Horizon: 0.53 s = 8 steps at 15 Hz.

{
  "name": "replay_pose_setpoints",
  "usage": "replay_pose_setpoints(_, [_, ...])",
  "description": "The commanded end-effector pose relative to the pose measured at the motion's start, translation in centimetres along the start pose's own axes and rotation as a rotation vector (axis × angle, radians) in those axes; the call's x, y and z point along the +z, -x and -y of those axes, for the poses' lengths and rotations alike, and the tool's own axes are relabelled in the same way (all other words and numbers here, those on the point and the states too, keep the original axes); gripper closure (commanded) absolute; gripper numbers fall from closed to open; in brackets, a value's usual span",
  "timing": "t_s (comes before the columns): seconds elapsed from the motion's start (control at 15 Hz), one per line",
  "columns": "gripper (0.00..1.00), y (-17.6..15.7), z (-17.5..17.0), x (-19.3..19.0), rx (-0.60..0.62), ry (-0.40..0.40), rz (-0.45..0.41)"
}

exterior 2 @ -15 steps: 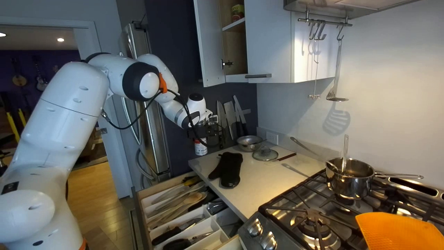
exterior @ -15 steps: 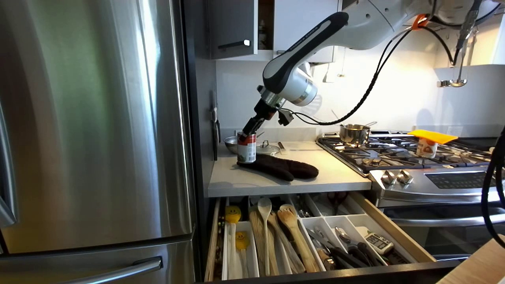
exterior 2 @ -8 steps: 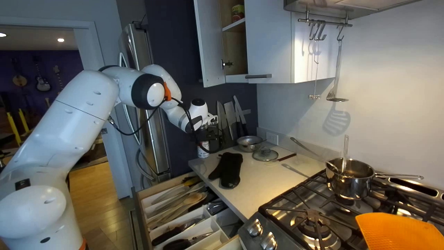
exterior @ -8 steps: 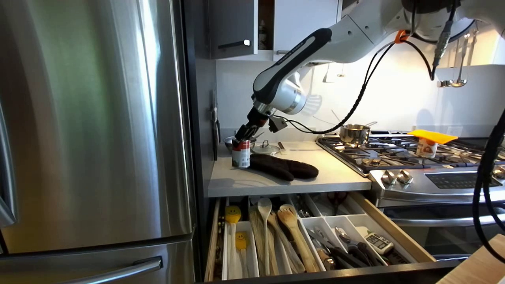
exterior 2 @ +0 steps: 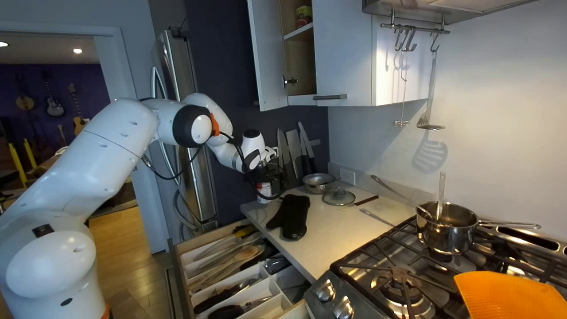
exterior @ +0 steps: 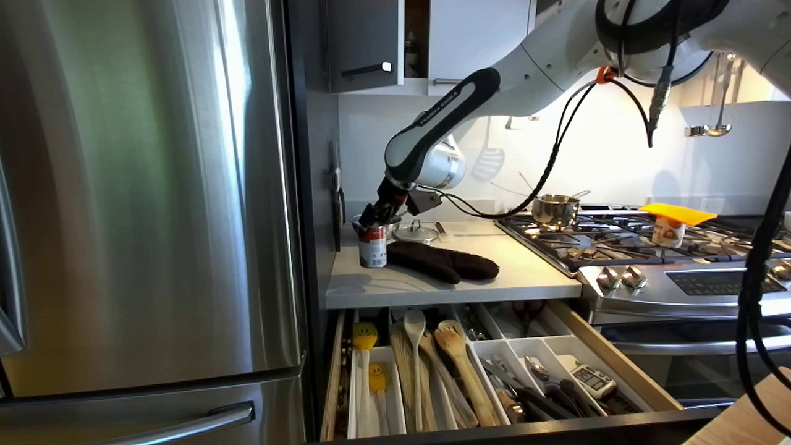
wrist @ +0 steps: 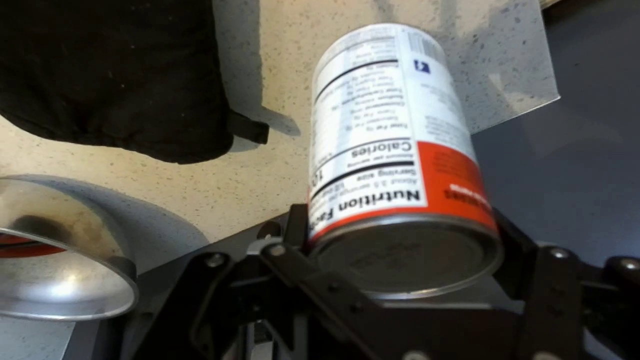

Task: Move the red and white tin forward to the left

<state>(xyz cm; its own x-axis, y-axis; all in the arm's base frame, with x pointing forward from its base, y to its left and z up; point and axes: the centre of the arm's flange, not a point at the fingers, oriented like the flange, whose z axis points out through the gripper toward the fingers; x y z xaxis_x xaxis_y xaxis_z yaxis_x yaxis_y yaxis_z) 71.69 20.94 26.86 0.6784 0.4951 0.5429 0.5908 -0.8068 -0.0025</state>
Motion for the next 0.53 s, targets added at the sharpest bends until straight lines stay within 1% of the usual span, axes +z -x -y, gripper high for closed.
replay_pose_setpoints(0.0, [0.42, -1.9, 0.1, 1.9, 0.045, 0.015, -0.025])
replay_pose_setpoints(0.13, [0.42, -2.0, 0.3, 2.6, 0.06, 0.005, -0.041])
replay_pose_setpoints(0.47, [0.42, -2.1, 0.8, 4.0, 0.075, 0.04, -0.048])
